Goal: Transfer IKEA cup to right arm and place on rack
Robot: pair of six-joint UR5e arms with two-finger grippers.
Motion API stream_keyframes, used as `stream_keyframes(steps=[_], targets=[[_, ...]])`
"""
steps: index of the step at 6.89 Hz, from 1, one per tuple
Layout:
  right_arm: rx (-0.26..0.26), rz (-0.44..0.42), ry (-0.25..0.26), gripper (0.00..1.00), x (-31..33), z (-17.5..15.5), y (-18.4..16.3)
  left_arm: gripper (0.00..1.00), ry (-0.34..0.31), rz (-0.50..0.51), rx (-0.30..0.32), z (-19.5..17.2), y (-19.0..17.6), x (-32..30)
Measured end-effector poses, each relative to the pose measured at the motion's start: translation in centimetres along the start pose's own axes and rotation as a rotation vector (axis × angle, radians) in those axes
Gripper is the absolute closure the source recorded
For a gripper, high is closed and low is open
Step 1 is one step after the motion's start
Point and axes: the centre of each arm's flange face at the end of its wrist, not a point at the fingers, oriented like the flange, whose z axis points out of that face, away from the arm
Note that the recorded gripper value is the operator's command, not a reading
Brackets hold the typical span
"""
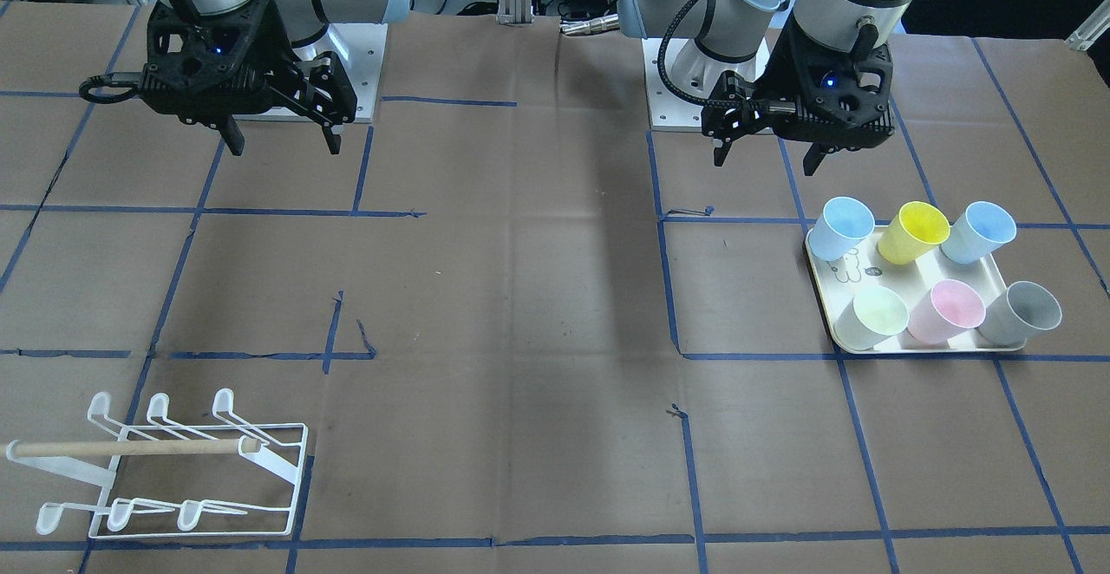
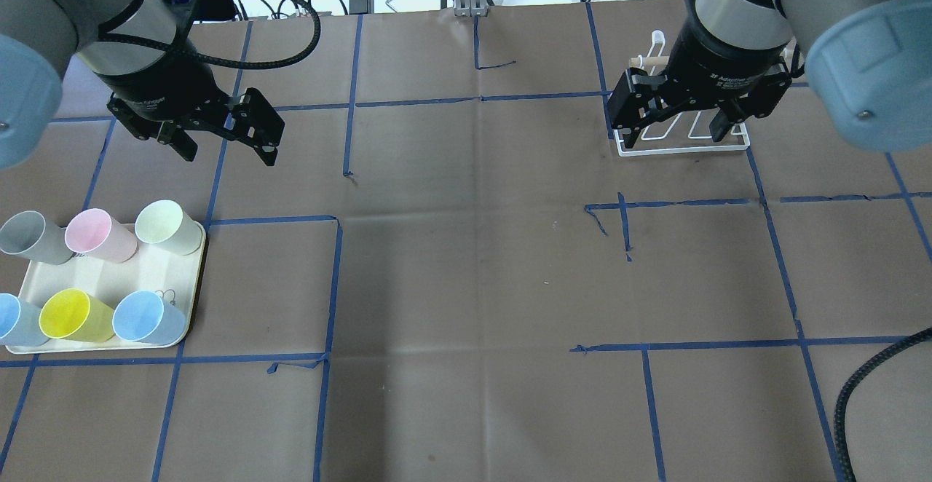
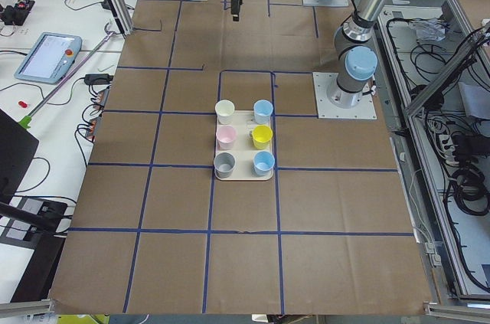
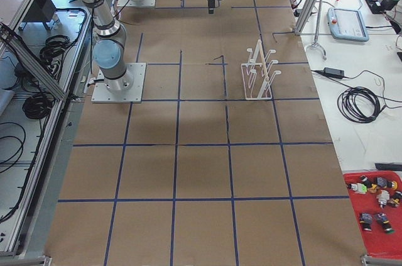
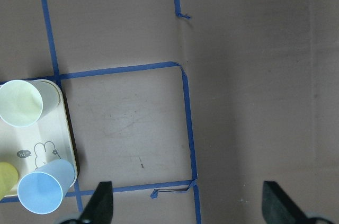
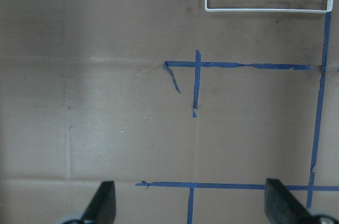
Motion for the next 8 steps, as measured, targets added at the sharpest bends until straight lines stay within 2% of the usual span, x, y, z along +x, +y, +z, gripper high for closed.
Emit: stream_keyframes(steps=[8], targets=[[0.0,0.0,0.0,0.0,0.0,0.0,0.0,0.0,-0.001,0.008,0.002,0.38,-0.27,-0.14]])
